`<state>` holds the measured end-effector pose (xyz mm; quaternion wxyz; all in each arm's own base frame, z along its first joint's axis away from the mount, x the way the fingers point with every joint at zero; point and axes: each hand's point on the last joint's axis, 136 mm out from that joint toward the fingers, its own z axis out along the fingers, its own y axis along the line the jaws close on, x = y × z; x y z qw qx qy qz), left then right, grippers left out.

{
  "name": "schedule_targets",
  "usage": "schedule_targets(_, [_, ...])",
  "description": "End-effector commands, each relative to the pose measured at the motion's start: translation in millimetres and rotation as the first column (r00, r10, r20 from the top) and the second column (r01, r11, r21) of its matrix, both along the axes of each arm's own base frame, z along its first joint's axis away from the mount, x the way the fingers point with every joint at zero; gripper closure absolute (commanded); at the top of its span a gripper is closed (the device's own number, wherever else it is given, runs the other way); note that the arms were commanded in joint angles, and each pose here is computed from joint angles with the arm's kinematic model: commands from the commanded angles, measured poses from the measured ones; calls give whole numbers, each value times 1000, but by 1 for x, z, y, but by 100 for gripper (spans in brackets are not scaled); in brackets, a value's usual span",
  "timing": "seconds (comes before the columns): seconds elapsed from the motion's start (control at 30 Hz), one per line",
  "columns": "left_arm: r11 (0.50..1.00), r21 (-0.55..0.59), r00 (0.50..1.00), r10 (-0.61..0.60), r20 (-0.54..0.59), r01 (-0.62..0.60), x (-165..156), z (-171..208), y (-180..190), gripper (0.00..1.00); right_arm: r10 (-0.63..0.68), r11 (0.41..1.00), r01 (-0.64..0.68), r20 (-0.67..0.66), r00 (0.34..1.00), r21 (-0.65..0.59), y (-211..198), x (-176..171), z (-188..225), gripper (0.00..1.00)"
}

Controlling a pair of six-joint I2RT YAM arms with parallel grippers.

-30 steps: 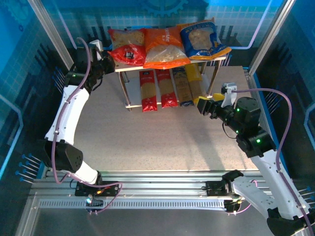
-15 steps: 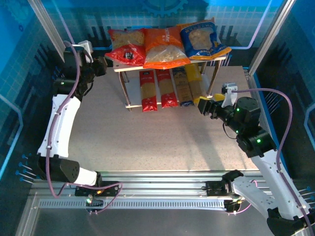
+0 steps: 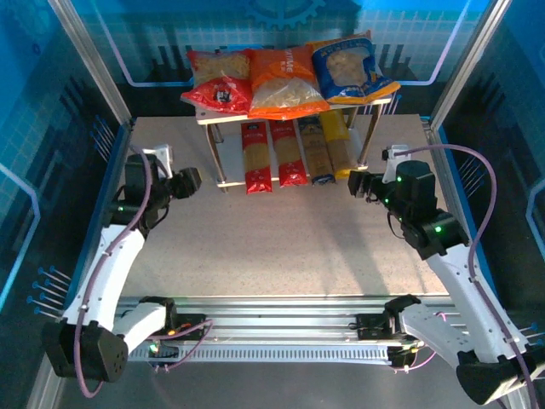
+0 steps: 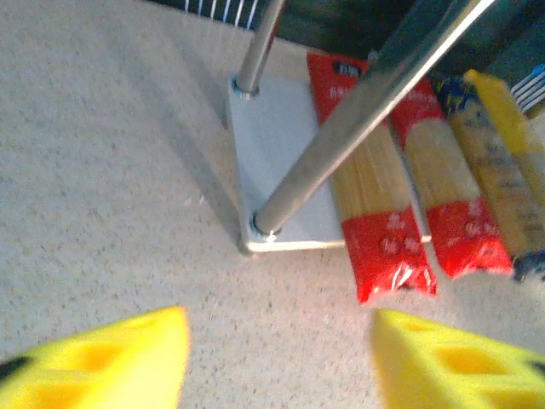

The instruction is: Place and organize the pasta boxes and bags onto the shelf

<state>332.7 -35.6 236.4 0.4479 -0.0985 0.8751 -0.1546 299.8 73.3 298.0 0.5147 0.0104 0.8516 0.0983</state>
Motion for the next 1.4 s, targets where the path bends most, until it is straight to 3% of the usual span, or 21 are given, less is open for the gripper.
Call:
schedule_targets(0.0, [1000, -29, 996, 6, 84, -3, -4, 0, 0, 1, -68, 998, 68, -23, 997, -9, -17, -4, -12, 12])
schedule_targets(0.2, [966, 81, 958, 227, 176, -244, -16, -33, 46, 0, -104, 994, 103, -35, 994, -19, -31, -12, -25, 11])
schedule_targets(0.37, [954, 193, 927, 156, 340, -231, -13, -59, 50, 1, -108, 994, 107, -52, 993, -21, -32, -5, -32, 10])
schedule_targets(0.5, [937, 161, 877, 217, 428, -310, -12, -73, 60, 1, -113, 994, 111, -84, 990, -23, -32, 1, -47, 8])
schedule_targets(0.83, [954, 250, 891, 33, 453, -163, 33, -112, 36, 0, -151, 988, 146, -124, 981, -49, -41, 6, -68, 5])
schedule_targets(1.03, [956, 258, 893, 8, 449, -138, 36, -127, 32, 0, -200, 977, 188, -119, 973, -105, -54, 8, -77, 3])
schedule_targets(1.17, [960, 274, 908, -67, 413, -54, 43, -130, 19, 1, -247, 963, 234, -88, 965, -134, -64, 17, -83, 0])
schedule_targets(1.37, [960, 276, 914, -76, 398, -40, 45, -131, 17, 1, -284, 938, 286, 38, 958, -196, -82, 43, -118, 0])
